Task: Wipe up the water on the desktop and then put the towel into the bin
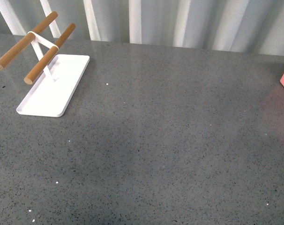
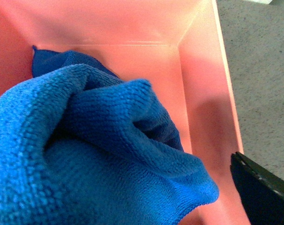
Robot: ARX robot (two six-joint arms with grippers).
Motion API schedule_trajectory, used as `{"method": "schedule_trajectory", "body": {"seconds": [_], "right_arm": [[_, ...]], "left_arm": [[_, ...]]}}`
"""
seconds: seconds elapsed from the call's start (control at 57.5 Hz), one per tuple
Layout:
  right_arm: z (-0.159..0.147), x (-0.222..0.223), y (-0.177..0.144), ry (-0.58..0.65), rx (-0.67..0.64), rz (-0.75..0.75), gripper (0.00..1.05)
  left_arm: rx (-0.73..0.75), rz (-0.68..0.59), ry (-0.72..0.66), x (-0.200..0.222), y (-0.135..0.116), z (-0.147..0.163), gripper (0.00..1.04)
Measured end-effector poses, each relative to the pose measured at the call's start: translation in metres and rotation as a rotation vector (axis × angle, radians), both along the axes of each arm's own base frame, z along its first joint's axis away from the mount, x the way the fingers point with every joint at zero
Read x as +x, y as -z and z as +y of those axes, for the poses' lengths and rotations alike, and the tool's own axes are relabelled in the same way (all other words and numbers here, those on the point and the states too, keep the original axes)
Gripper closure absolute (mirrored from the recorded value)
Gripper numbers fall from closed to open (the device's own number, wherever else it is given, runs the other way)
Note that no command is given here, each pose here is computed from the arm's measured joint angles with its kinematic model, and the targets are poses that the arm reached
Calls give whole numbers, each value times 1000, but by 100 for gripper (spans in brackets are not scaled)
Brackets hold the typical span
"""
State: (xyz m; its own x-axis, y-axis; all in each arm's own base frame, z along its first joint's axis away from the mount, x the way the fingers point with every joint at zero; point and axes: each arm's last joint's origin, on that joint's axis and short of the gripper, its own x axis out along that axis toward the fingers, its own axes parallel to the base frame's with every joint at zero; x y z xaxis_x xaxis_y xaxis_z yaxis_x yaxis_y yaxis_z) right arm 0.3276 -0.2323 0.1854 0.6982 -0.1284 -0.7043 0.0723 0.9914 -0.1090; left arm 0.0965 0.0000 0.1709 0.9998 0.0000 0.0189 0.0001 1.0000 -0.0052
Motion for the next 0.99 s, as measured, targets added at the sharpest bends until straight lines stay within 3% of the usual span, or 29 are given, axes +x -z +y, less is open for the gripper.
{"method": "schedule_trajectory", "body": {"seconds": [0.296, 0.418, 0.505, 0.713, 0.887, 0.992], "right_arm": [[3, -11, 23, 34, 151, 56, 7], [0, -22, 36, 41, 353, 77, 7], [-5, -26, 37, 66, 415, 76, 7], [-20, -32, 28, 111, 475, 54, 7], [-24, -34, 9, 99, 612, -22, 7], [-24, -32, -5, 106, 588, -46, 7]], "left_arm": [[0, 0, 0, 0, 0, 0, 7], [0, 0, 0, 0, 0, 0, 7], [0, 0, 0, 0, 0, 0, 7], [0, 0, 0, 0, 0, 0, 7], [0, 0, 0, 0, 0, 0, 7], [0, 0, 0, 0, 0, 0, 7]]}}
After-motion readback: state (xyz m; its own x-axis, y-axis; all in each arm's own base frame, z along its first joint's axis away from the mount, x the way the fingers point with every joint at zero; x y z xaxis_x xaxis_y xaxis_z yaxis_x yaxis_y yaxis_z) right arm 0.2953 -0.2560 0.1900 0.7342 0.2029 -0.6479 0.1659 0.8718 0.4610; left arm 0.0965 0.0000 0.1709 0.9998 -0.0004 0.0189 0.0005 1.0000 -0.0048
